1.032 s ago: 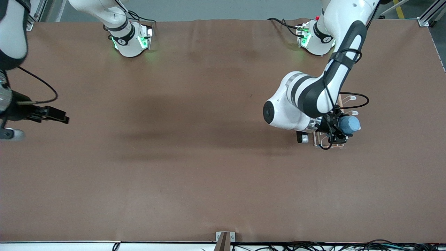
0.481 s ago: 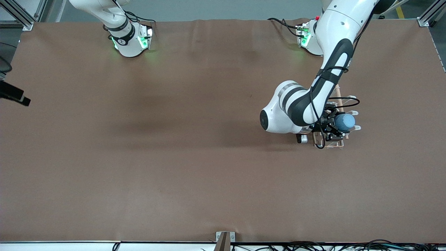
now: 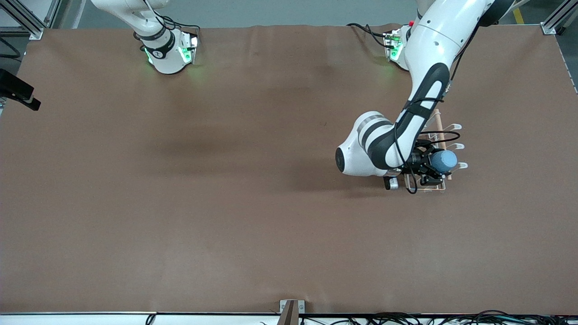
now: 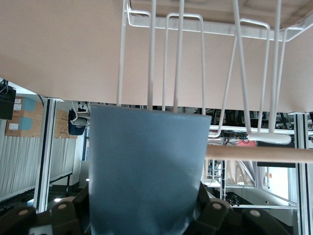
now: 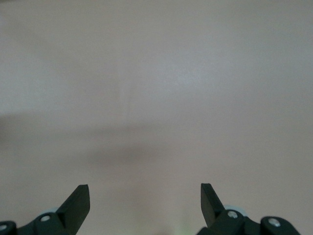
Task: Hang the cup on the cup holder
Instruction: 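Open the left gripper and draw it back from the cup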
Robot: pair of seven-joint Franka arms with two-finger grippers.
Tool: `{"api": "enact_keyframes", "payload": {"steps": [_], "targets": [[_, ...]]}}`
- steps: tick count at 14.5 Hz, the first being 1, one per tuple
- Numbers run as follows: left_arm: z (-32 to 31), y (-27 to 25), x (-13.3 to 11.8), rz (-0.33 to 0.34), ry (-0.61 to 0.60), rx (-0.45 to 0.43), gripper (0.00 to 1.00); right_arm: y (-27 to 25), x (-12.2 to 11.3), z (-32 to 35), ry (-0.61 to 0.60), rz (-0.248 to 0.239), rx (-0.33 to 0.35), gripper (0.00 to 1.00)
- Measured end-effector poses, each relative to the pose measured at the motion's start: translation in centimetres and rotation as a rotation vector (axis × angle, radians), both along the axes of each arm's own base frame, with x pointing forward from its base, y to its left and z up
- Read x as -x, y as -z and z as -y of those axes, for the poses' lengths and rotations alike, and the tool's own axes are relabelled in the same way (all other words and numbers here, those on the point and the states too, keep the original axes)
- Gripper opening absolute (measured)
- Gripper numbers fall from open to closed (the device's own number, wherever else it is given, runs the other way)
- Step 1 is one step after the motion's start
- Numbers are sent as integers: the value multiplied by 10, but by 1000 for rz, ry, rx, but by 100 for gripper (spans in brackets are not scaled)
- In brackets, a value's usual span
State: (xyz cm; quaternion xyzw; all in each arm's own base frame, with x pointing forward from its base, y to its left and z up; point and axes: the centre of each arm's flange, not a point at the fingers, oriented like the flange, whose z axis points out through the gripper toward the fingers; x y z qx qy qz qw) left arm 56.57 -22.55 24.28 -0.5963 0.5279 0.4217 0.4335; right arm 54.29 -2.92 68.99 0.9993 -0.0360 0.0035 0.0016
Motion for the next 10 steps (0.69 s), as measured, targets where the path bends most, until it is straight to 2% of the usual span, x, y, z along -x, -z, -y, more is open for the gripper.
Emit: {"api": "enact_keyframes", "payload": {"steps": [3,5,7,10], "targets": [[1,-4,-4,81,-20,2,100,27,-7,9,14,4,1,100],[2,-17,-13,136,-39,21,100,40,-6,24,42,-1,0,100],[3,-42,-30,193,-88,79,100,44,-2,39,67,-5,-2,100],[10,-101,-50,358,-201,207,100,42,-1,39,68,-2,-2,100]]}}
